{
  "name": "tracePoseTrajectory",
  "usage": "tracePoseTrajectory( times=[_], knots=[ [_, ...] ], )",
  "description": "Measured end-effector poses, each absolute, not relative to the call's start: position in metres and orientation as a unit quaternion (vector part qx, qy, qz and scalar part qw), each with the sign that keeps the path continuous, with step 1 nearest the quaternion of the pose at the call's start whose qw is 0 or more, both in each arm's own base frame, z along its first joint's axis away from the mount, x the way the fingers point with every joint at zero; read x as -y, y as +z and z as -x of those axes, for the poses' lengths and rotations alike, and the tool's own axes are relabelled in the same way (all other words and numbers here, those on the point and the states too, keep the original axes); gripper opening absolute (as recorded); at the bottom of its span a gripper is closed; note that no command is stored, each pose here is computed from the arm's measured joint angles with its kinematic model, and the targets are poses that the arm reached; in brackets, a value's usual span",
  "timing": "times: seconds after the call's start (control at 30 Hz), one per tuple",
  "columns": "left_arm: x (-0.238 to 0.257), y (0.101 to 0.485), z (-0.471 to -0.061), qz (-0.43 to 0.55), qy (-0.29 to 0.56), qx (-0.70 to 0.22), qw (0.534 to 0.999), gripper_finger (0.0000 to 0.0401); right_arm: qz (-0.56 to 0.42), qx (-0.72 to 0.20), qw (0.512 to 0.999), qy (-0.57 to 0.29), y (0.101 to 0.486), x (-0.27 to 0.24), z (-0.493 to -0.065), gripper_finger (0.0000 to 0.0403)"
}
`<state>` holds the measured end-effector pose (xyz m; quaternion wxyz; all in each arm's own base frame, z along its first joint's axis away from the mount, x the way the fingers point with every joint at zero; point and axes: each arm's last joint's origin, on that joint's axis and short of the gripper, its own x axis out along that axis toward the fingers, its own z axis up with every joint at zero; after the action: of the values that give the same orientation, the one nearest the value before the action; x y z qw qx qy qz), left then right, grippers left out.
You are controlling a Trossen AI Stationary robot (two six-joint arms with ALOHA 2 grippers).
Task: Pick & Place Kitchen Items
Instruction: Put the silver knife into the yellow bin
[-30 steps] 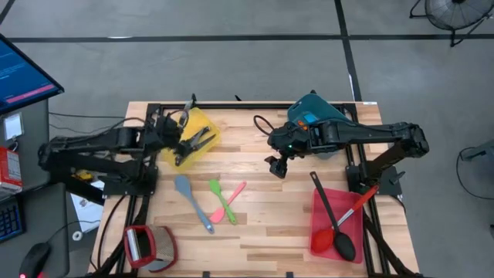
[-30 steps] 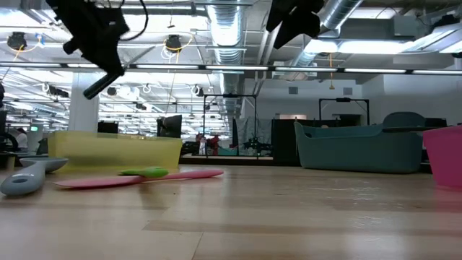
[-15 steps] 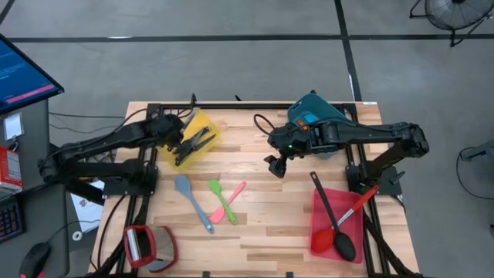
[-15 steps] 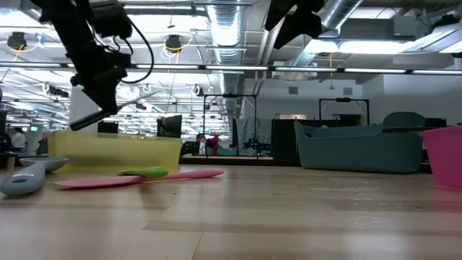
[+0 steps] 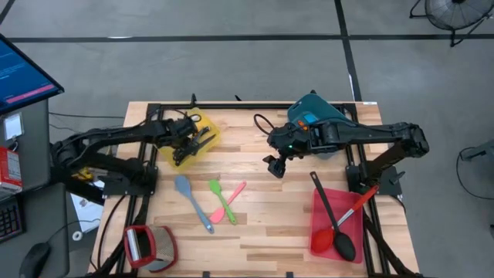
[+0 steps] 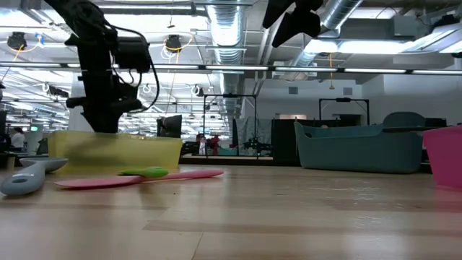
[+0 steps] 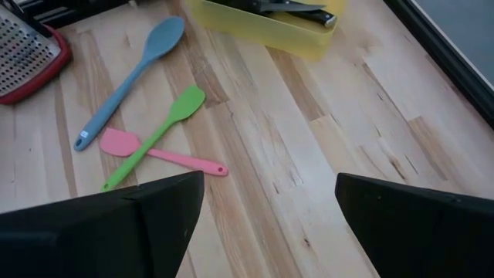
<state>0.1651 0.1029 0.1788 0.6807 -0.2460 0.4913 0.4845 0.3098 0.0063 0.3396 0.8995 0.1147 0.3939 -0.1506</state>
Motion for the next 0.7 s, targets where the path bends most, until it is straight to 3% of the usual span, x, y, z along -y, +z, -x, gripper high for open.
tracePoseTrajectory(
  times=[0.43,0.7],
  knots=[
    [-0.106,0.161,-0.173,0.252,0.454,-0.536,0.665,0.0049,-0.114,-0.394,0.899,-0.151,0.34,-0.006,-0.31,0.0291],
    [-0.107,0.163,-0.175,0.237,0.442,-0.534,0.681,0.0114,-0.111,-0.395,0.9,-0.15,0.34,-0.006,-0.31,0.0291]
  ],
)
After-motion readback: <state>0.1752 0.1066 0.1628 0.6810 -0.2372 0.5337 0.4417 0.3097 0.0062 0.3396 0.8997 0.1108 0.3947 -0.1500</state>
